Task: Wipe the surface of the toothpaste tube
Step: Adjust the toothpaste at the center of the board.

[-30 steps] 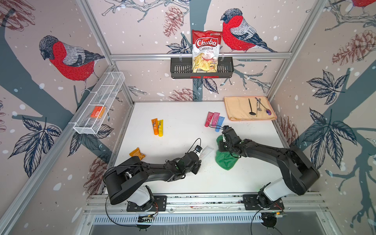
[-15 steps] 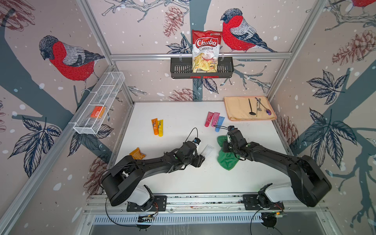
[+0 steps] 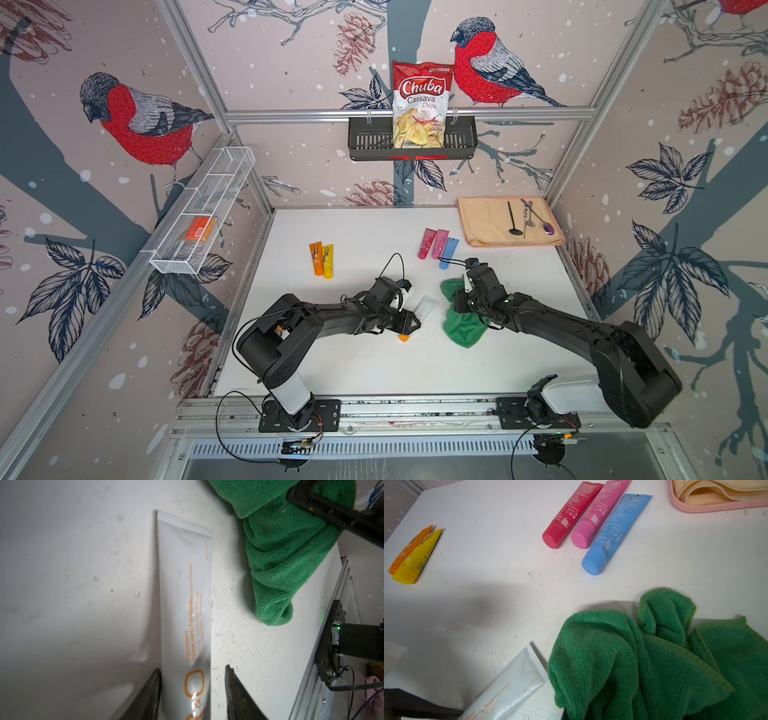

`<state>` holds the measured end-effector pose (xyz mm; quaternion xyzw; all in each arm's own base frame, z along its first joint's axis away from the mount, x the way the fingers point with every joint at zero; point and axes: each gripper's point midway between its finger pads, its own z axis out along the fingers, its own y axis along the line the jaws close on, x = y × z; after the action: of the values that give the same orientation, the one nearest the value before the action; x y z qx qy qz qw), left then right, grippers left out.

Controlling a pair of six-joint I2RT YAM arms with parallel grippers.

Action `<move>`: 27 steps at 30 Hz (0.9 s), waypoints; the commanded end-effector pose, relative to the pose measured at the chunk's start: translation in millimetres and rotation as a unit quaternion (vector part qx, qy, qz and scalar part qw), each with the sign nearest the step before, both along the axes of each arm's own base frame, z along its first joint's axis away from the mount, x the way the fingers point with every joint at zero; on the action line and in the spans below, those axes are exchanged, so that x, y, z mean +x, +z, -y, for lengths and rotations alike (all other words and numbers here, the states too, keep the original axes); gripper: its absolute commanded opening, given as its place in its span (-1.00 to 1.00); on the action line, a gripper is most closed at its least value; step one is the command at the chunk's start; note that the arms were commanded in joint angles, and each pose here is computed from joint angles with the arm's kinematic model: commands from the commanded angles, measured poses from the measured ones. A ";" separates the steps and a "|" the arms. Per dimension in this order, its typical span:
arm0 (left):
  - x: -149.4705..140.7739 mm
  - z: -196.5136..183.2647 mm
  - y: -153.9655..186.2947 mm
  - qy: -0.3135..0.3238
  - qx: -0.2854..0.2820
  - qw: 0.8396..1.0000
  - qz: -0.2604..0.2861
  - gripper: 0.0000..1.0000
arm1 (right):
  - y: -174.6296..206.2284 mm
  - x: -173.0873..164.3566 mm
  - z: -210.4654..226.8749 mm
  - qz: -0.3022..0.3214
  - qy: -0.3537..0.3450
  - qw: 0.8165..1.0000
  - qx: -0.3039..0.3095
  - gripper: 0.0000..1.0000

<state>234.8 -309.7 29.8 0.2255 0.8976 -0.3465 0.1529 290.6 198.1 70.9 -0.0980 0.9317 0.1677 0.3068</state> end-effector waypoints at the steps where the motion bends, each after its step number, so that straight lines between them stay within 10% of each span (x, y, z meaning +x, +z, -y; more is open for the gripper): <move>1: -7.3 -3.5 -14.2 -0.015 0.021 0.999 -0.027 -0.15 | 4.2 0.7 -4.7 0.008 0.010 1.000 0.009 -0.99; 18: 16.9 -39.4 9.9 0.052 0.127 0.988 0.068 -0.80 | 44.0 -4.9 3.3 0.050 0.001 0.998 0.030 -1.00; 27: 54.0 -83.0 65.1 0.138 0.378 0.870 0.284 -0.81 | 86.2 -12.3 32.6 0.103 -0.033 0.994 0.034 -1.00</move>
<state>272.2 -276.2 91.9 0.2418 0.9151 -0.0537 0.3183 279.0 177.6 153.2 -0.0802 0.8919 0.1973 0.3990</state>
